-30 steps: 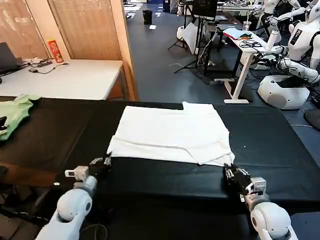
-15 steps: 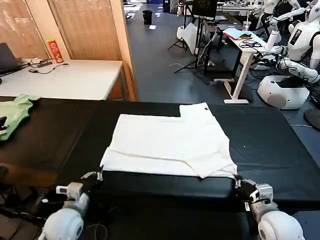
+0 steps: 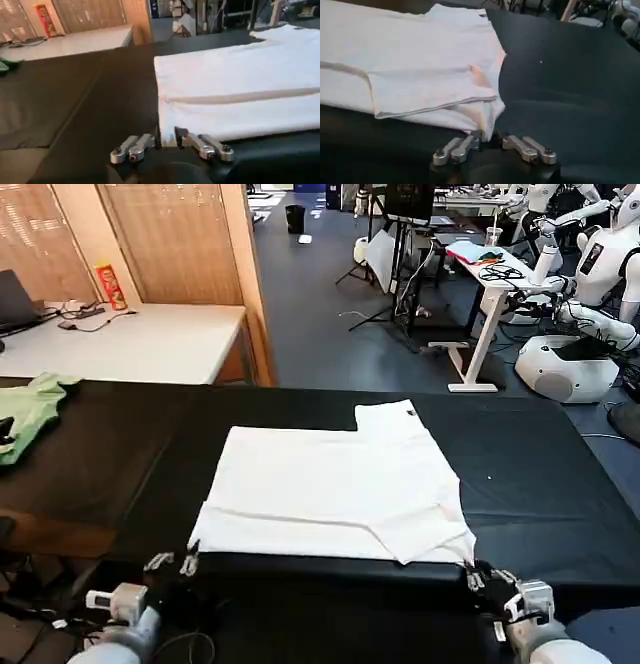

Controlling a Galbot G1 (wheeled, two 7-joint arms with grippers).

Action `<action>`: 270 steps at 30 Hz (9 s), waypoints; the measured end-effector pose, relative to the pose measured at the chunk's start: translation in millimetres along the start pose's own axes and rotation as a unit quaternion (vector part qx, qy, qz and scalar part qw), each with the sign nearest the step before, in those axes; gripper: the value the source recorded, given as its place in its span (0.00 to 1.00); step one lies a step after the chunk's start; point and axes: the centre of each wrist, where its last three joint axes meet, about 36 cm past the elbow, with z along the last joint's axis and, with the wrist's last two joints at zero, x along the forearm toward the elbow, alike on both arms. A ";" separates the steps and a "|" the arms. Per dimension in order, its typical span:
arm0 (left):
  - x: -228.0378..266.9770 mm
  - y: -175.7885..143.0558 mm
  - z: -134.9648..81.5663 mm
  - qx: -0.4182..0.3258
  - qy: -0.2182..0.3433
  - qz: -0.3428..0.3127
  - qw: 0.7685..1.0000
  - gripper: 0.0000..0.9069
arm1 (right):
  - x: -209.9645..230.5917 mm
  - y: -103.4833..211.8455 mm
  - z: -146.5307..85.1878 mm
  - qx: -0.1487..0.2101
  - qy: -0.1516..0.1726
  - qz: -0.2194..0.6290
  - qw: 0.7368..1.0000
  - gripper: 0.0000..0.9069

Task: Fold and organize the clothes.

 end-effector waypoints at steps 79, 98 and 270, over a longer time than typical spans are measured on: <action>-332.2 41.0 -173.5 0.099 0.054 0.049 0.992 0.10 | -366.3 -17.0 -158.0 -0.053 0.001 -0.005 0.999 0.02; -267.2 64.8 -180.1 0.092 0.008 0.046 0.995 0.09 | -267.7 -48.2 -149.3 -0.036 -0.087 -0.026 0.995 0.01; -117.4 58.0 -32.6 -0.021 -0.033 -0.021 0.999 0.00 | -99.8 1.7 -57.9 -0.054 -0.140 0.005 0.989 0.97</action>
